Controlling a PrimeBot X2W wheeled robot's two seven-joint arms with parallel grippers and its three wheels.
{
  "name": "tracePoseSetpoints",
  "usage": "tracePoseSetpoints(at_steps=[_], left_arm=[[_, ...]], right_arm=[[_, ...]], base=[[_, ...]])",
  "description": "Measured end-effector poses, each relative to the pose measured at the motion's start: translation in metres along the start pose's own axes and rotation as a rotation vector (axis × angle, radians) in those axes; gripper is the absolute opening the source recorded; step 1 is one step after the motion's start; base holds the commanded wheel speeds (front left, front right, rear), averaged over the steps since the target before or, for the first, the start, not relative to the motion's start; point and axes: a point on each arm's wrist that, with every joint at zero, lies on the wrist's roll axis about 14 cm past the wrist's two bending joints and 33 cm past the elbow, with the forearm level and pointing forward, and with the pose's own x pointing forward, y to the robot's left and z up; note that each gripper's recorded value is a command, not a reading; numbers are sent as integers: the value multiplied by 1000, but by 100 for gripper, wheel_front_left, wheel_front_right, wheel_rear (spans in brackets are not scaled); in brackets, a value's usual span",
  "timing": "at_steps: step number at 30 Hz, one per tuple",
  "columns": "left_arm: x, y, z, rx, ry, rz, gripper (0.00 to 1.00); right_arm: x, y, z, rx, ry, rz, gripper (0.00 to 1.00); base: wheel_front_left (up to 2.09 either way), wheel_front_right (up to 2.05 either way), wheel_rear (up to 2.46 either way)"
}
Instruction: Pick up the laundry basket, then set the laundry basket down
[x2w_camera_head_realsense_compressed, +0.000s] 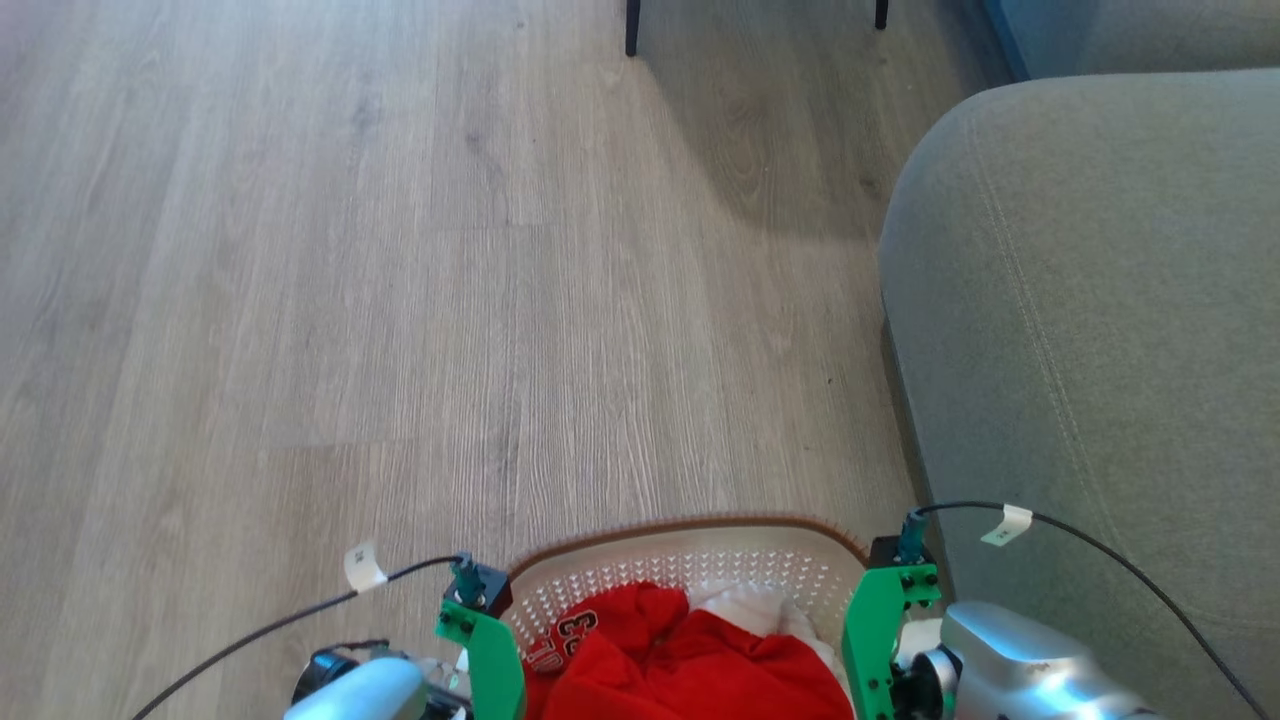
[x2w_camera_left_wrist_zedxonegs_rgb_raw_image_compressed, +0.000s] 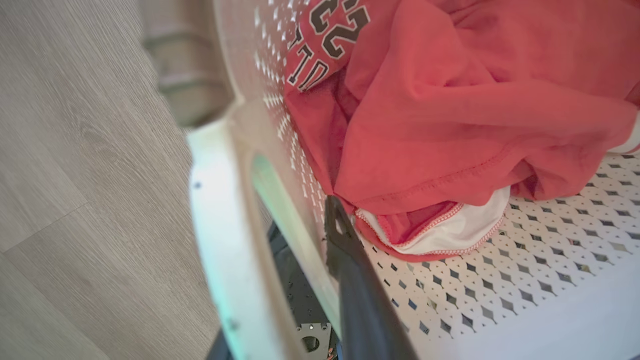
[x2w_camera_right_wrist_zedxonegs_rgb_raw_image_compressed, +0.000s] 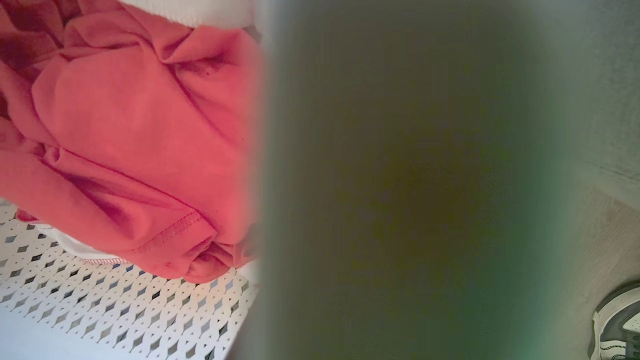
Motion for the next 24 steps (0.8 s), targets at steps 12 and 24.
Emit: tracePoseSetpoints(at_steps=[12,24], left_arm=[[-2,1,-2,-8,-1,3,0],[0,2,-3,-9,5,6,0]], right_arm=[[0,3,0,-11,-5,5,0],[0,3,1,-6,-17,7,0]], base=[[0,0,0],[0,0,0]])
